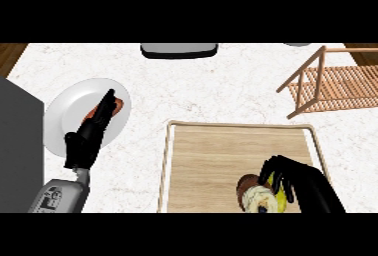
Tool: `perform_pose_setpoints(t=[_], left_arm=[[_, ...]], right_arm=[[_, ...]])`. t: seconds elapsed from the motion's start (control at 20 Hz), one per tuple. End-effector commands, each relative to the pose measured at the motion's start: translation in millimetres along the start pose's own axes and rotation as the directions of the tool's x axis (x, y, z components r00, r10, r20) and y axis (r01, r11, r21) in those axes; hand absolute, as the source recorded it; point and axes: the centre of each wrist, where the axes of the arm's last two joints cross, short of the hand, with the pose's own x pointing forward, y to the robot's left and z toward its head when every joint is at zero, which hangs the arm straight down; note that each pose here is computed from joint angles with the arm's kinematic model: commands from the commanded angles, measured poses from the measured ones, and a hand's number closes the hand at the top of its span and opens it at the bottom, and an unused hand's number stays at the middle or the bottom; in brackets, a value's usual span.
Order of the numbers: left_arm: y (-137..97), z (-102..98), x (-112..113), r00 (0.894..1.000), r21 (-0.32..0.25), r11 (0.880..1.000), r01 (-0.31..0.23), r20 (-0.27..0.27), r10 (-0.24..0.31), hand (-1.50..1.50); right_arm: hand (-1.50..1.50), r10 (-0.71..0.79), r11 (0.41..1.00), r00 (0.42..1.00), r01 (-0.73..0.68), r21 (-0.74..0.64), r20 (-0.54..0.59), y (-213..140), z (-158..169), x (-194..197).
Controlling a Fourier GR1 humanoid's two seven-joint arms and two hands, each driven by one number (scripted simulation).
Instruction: Pick the cupcake from the tray and place it in the tiered shelf
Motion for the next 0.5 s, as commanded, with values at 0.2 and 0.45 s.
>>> perform_pose_setpoints(t=[0.2,0.45], left_arm=[[-15.6,-1.5,-6.7,1.0,-0.012,1.0,-0.008,0.003,0.008,0.0],[-1.7,6.0,-7.2,1.0,-0.002,1.0,-0.004,0.0,0.004,0.0]], right_arm=[[1.5,-0.117,0.976,0.978,0.145,-0.161,0.172,-85.4,69.9,11.3],[1.5,-0.034,0.947,0.989,0.077,-0.313,0.143,-125.2,75.3,7.6]])
